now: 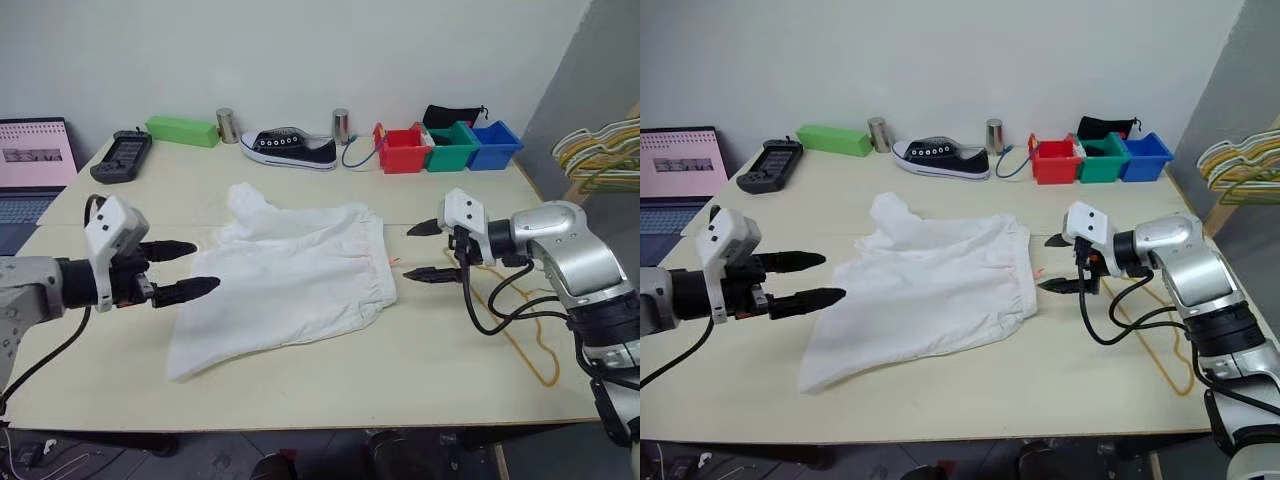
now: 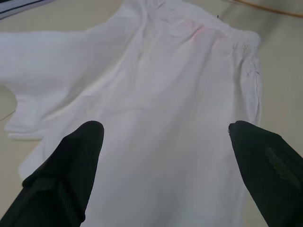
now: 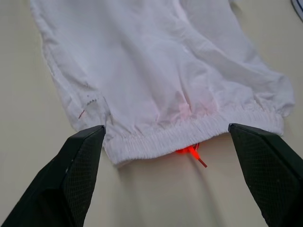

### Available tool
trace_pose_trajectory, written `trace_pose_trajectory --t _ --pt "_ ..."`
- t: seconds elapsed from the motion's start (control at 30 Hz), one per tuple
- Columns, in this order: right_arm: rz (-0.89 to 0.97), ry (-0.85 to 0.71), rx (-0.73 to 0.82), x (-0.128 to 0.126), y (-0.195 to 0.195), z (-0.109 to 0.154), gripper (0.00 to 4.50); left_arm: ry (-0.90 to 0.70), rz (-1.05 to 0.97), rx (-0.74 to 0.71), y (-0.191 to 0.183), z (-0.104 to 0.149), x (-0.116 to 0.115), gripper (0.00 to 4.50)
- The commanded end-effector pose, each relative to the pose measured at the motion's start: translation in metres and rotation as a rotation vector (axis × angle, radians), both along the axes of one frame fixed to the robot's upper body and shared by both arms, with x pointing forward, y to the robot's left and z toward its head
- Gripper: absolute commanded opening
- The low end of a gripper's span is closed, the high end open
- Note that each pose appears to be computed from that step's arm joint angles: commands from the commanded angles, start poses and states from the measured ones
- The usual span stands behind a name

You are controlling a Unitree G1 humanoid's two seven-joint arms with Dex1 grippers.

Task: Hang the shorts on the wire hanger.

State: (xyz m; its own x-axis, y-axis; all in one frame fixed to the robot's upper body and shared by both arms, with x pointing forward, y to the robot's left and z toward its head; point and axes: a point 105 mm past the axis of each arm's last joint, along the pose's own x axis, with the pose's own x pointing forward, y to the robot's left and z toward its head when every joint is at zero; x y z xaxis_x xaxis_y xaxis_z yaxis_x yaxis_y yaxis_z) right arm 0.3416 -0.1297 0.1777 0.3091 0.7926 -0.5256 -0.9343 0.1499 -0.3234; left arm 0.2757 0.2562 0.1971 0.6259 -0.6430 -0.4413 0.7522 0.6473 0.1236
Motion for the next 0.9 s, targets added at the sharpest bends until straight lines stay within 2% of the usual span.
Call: trace_pose_trajectory --t 0.03,0.33,0.47,0.5,0.63,0.73,0.9 --pt "0.048 -0.057 -0.008 0.001 0.004 0.013 4.41 -0.067 0.001 0.05 0.006 0.017 0.003 4.5" --pt "0.099 -0.046 -0.011 -0.005 0.01 0.007 4.41 -0.045 -0.007 0.068 0.006 0.012 -0.006 4.5" --pt "0.155 -0.049 -0.049 -0.009 0.014 0.001 4.41 0.014 -0.067 0.057 -0.007 0.004 -0.021 4.5" --pt "0.17 -0.056 -0.068 -0.01 0.014 -0.003 4.41 0.036 -0.088 0.063 -0.011 -0.002 -0.027 4.5" --pt "0.262 -0.117 -0.162 -0.009 0.028 -0.031 4.41 0.096 -0.154 0.227 -0.015 -0.052 -0.051 4.5" --pt "0.306 -0.126 -0.182 -0.006 0.04 -0.047 4.41 0.038 -0.138 0.347 -0.004 -0.08 -0.05 4.5" --pt "0.364 -0.193 -0.253 0.002 0.053 -0.067 4.41 -0.041 -0.092 0.385 0.006 -0.101 -0.041 4.5"
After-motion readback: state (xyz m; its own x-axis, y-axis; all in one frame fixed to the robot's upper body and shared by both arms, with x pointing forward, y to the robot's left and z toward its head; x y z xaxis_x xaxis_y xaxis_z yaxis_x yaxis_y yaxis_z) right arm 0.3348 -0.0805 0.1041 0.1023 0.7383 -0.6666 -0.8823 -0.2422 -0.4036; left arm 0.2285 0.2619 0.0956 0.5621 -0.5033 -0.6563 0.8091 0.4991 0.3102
